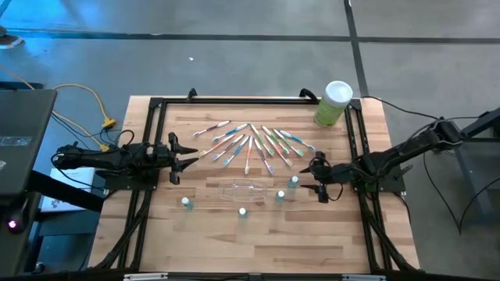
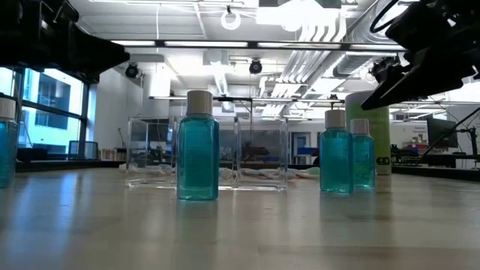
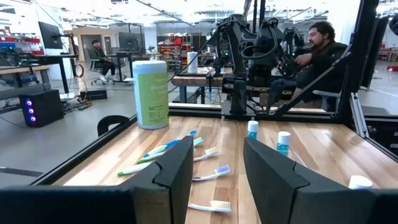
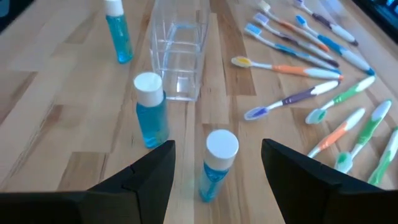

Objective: Pick & Place toothbrushing station
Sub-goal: Put the blue mouthwash into the transparent organizer

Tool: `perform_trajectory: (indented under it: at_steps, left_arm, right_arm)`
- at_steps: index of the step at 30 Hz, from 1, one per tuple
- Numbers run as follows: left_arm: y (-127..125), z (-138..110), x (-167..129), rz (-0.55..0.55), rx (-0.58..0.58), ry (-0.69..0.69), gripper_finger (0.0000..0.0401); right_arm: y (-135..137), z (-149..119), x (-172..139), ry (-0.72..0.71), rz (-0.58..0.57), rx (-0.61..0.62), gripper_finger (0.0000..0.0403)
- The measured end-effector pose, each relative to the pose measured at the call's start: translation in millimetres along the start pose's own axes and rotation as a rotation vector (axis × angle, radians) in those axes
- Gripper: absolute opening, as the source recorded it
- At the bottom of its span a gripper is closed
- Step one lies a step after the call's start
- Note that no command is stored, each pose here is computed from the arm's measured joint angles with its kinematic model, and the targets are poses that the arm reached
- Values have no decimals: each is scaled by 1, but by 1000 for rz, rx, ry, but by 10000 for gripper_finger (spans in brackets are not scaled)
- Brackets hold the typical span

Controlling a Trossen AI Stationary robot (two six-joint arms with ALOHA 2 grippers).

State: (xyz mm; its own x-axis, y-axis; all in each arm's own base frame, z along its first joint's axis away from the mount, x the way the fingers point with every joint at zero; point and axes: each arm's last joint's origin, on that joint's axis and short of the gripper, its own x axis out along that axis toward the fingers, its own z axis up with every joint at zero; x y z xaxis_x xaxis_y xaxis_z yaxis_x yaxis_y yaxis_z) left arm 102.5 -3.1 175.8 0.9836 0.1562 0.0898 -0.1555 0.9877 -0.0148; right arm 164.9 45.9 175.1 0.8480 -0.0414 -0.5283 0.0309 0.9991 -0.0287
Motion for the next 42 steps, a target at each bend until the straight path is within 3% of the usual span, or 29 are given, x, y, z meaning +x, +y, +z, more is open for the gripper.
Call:
perform_trajectory:
  at_steps: [29,33,40,42]
  left_arm:
    - [0,0,0,0,-2,0,138]
    - [0,0,0,0,-2,0,138]
    - [0,0,0,0,-2,0,138]
    - [0,0,0,0,-1,0,138]
  right_arm:
    - [11,-13,50,43,-73,-58,227]
    - [11,-13,50,44,-73,-59,198]
    - [11,-13,50,44,-73,-60,94]
    - [11,-13,50,45,-70,-73,86]
